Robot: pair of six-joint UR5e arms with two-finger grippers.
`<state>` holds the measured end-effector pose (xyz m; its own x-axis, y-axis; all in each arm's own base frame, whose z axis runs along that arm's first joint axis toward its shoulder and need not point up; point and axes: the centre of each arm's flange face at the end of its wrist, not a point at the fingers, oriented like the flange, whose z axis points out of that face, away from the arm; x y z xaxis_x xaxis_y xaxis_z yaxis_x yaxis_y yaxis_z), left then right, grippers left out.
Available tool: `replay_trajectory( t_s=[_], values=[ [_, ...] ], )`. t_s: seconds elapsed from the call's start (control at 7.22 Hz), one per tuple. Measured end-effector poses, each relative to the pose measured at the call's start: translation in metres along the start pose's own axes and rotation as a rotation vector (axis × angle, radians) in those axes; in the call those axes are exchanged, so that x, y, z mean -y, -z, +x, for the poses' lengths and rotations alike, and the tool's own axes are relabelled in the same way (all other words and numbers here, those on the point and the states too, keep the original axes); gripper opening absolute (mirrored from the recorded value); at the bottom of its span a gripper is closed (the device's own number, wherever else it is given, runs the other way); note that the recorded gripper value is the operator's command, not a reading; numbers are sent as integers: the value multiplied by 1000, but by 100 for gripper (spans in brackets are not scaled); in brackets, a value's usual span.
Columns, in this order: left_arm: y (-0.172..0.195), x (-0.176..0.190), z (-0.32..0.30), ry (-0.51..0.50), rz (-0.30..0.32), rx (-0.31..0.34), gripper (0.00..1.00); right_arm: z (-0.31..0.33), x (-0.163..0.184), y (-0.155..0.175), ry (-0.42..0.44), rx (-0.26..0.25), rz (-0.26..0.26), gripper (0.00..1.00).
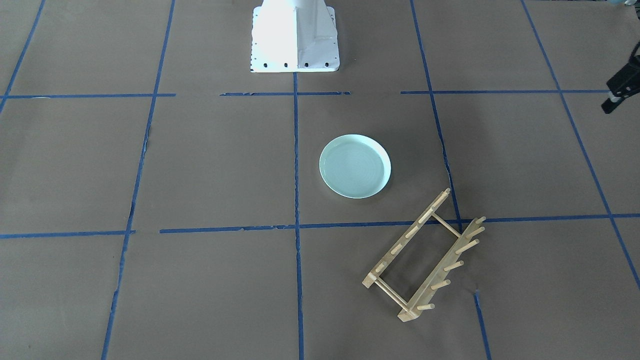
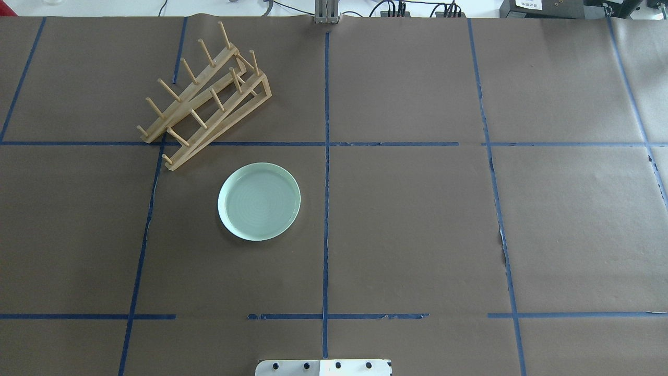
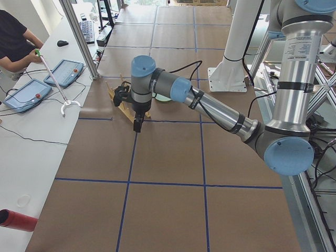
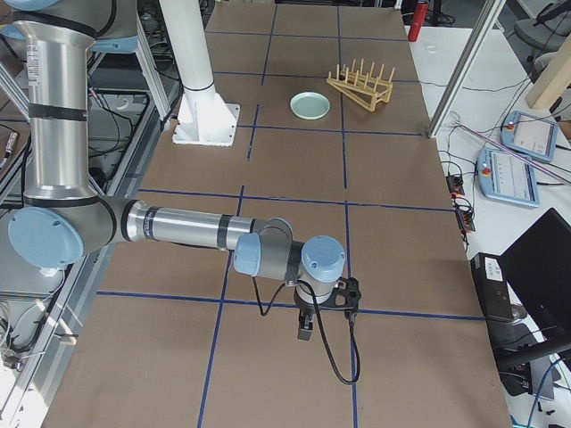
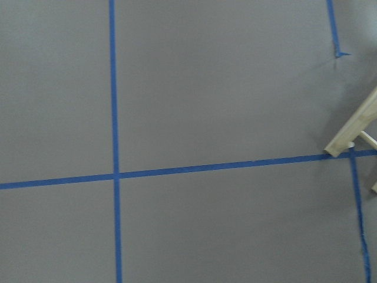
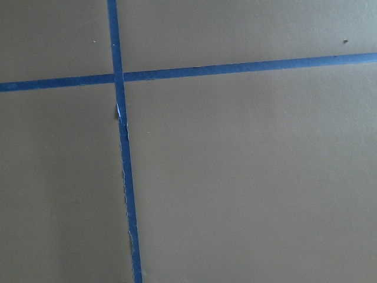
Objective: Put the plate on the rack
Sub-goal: 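Move the left gripper down over the pale green plate's rim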
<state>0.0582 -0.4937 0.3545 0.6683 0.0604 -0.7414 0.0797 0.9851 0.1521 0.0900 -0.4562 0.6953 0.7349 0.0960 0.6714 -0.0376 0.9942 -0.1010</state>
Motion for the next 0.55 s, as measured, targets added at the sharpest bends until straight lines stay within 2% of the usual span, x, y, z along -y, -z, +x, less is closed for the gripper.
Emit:
replay_trajectory(
  t_s=[0.28,0.55],
  values=[
    [-17,0,129,47,-24,-65,100,0,0,0,0,0,0,100],
    [-54,-14,231,83,-30,-55,100,0,0,0,0,0,0,100]
  ],
)
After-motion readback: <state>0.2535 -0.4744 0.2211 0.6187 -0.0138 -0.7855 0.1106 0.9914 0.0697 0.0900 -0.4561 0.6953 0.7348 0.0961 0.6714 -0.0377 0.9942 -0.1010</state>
